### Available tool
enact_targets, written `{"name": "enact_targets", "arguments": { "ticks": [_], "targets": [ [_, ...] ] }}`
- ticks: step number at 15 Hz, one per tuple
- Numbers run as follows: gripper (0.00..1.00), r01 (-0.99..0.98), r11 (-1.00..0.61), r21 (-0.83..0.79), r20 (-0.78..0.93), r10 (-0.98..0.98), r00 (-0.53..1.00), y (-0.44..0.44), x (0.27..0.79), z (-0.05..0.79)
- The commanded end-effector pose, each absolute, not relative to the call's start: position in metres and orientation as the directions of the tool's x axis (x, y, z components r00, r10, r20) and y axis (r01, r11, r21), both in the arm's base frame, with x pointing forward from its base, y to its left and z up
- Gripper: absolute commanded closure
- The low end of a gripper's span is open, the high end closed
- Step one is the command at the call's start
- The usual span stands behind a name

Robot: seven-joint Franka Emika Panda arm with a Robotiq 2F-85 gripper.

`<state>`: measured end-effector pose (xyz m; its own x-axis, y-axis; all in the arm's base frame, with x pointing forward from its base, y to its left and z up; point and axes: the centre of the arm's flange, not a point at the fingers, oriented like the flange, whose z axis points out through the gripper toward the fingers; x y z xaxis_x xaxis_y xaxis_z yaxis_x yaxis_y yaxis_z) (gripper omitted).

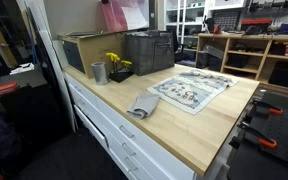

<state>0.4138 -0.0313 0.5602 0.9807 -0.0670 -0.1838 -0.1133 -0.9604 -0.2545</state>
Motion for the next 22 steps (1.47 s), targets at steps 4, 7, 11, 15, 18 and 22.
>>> {"name": "enact_targets", "arguments": {
  "ticks": [4, 7, 11, 15, 18, 22],
  "targets": [
    [0.00, -0.113, -0.960, -0.254, -0.184, -0.067, 0.981, -0.031, 0.414, 0.560],
    [0.00, -0.113, -0.960, -0.254, -0.184, -0.067, 0.981, -0.031, 0.414, 0.560],
    [0.00, -0.128, -0.964, -0.233, -0.184, -0.086, 0.979, -0.032, 0.421, 0.549],
    [0.00, -0.158, -0.971, -0.180, -0.121, -0.137, 0.983, -0.031, 0.456, 0.512],
    [0.00, -0.165, -0.978, -0.126, -0.064, -0.158, 0.985, -0.028, 0.488, 0.485],
    [0.00, -0.139, -0.990, -0.022, -0.044, -0.138, 0.989, -0.021, 0.522, 0.437]
  ]
}}
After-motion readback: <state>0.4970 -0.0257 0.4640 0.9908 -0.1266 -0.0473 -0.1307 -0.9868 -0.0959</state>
